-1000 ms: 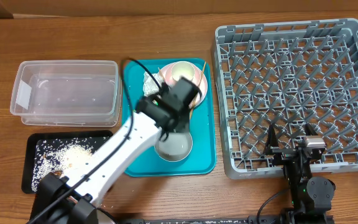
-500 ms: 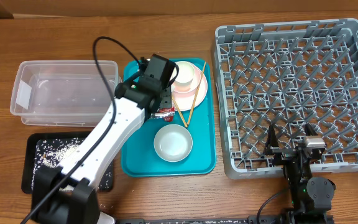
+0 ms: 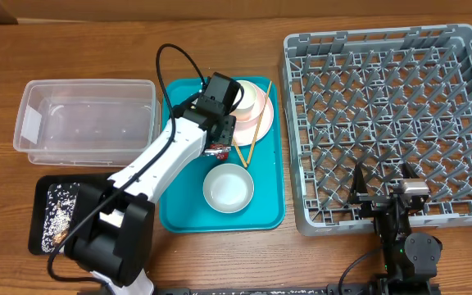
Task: Sort waste into correct bins and load items into the dishwasher
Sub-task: 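Grasp the crumpled white tissue with the left gripper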
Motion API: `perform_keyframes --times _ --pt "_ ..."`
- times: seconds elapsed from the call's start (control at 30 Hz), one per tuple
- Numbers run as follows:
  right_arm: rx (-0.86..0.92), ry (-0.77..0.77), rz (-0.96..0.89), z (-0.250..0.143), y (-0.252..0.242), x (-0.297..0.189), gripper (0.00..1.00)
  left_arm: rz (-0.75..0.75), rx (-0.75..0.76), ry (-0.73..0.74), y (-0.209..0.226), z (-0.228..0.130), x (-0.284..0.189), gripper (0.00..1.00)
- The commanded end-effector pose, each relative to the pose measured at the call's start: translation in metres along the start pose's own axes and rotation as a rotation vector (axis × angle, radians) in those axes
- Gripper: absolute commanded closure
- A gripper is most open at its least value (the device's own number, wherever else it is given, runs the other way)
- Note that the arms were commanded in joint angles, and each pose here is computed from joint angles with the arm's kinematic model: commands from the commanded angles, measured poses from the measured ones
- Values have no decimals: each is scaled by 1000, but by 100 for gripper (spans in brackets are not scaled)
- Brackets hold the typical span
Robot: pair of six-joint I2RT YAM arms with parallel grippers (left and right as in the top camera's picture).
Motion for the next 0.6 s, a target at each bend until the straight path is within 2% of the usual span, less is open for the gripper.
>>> perform_keyframes --times 0.0,0.13,0.2,0.23,0.27,0.3,0.33,0.4,0.57 --pt "-1 -6 1 -2 0 0 0 29 51 22 1 -1 17 27" --pt "-1 -6 1 -2 0 0 0 39 55 59 3 -6 35 27" --pt "-1 -6 1 -2 0 0 0 43 52 74 3 -8 44 31" --pt "-1 -6 1 -2 0 0 0 43 51 77 3 -9 46 37" --pt "-1 -6 1 -2 0 0 0 39 51 80 3 -9 47 48" --pt "-1 -6 1 -2 0 0 0 35 48 80 2 -9 46 75" --pt "-1 -6 1 -2 0 0 0 35 46 73 3 -8 44 83" --pt "-1 -6 1 -2 0 0 0 36 42 55 4 -3 37 86" --pt "-1 -6 1 -2 0 0 0 28 12 -51 11 20 4 86"
Point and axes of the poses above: each gripper's point midway between its finger pads, its own x axis out along the fingers, its own y axis along the line the jaws close on, z = x × y, the point moved 7 cm from there along -x, back along the fingers, and after that the axes turned 3 degrees about x, right-handed, at the moved point
